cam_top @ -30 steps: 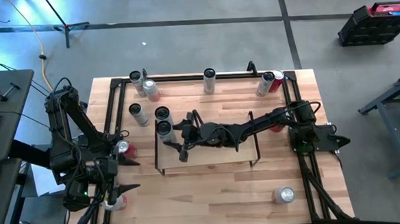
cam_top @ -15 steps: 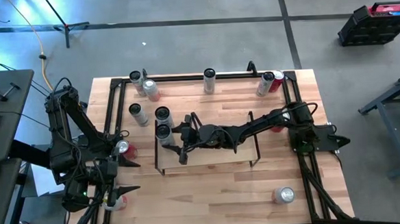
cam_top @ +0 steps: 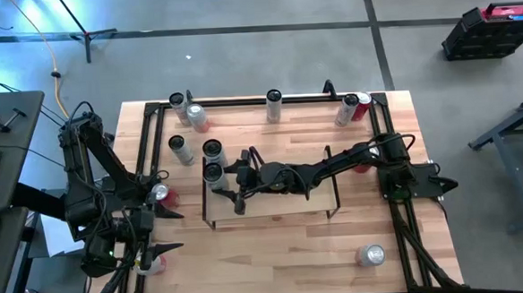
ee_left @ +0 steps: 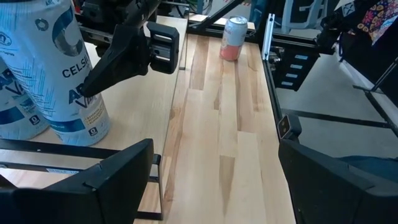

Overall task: Place canned beverage on shelf
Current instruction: Put the bottom white blue soda can aligned with the other white blue soda can on the shelf

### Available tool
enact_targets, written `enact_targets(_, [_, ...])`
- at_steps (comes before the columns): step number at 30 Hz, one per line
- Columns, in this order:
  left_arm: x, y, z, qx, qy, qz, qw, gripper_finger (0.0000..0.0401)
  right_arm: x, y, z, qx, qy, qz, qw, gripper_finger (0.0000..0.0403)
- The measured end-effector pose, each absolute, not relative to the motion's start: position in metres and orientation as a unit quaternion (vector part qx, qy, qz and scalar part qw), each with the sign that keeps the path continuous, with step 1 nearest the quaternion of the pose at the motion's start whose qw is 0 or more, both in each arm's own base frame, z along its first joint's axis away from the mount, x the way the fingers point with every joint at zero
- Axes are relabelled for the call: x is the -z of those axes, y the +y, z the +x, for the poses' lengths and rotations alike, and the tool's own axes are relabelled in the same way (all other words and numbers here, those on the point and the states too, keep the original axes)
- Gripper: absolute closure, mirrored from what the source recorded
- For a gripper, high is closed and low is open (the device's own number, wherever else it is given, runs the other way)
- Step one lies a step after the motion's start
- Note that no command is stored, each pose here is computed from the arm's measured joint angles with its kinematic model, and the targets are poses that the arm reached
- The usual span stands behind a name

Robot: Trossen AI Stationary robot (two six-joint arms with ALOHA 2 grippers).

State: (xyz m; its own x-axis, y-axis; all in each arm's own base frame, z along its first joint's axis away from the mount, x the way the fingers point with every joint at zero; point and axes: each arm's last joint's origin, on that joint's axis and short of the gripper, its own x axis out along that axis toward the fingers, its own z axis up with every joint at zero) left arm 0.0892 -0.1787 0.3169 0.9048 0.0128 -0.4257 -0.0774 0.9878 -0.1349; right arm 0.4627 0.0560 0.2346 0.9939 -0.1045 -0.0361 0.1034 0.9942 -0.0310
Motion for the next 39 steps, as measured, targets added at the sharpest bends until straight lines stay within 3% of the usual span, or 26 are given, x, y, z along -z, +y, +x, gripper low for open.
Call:
enact_targets(6, [-0.317, -0.179, 0.089, -0.023, 0.217, -0.075, 0.973, 0.0066, -0.234, 0.056, 0.463, 0.052, 0.020, -0.017, 0.998, 0.0147])
enact_targets(15, [-0.317, -0.179, 0.089, -0.023, 0.217, -0.075, 0.973, 0.0066, -0.234, 0.056, 0.463, 0.051, 0.021, -0.022, 0.998, 0.0093])
enact_targets(39, [-0.317, -0.179, 0.089, -0.024, 0.218, -0.079, 0.972, 0.0066, -0.252, 0.067, 0.452, 0.039, 0.035, -0.028, 0.998, 0.0088])
